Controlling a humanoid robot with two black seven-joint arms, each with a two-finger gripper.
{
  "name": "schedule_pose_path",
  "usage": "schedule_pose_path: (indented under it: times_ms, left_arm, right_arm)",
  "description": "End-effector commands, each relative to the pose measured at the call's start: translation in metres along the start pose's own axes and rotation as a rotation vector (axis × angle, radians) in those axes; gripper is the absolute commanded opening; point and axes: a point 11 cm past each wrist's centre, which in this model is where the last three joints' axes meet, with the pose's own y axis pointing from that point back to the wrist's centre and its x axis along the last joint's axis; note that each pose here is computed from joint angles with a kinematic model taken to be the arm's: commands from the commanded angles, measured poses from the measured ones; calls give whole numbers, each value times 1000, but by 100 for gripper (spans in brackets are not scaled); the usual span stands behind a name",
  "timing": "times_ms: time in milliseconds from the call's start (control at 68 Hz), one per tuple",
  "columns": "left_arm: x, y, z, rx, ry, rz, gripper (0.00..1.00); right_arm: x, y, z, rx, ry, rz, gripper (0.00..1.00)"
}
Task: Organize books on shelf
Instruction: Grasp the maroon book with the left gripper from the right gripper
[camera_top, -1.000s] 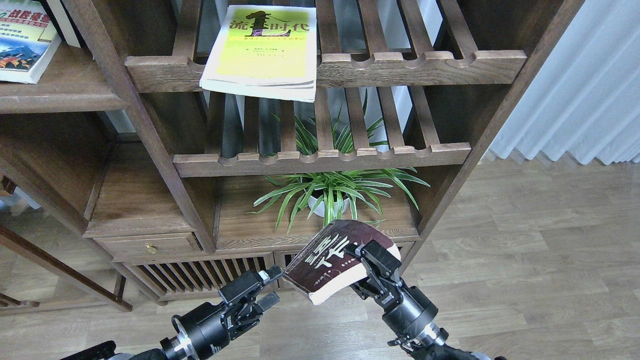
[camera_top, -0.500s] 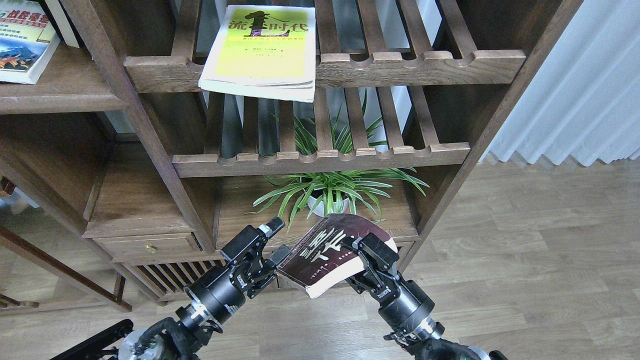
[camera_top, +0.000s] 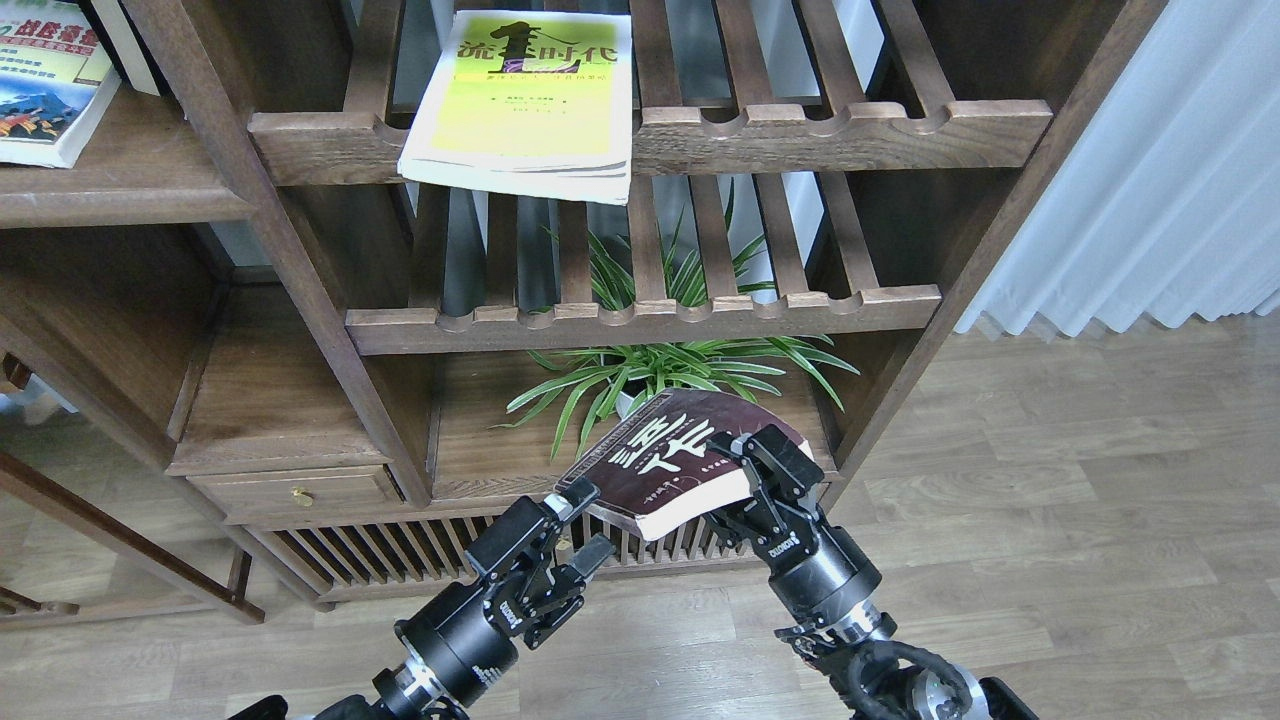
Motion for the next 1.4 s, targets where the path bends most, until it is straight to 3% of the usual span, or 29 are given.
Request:
schedule_pose_path:
  times_ms: [0, 323, 1029, 1294, 1382]
  left_arm:
    - [1, -1, 1, -10, 3, -2, 98]
    - [10, -12, 16, -90, 20, -3, 99]
    - [7, -49, 27, -115, 16, -33, 97]
    - [3, -53, 30, -110, 5, -42, 76]
    - [2, -53, 30, -113, 8, -46, 58]
  right_arm:
    - [0, 0, 0, -1, -1, -1, 1]
    - [-4, -3, 9, -27, -1, -15, 1]
    - [-1, -5, 21, -64, -10, -5, 1]
    - [3, -4, 25, -82, -1, 11, 2]
    - [4, -4, 28, -92, 1, 16, 2]
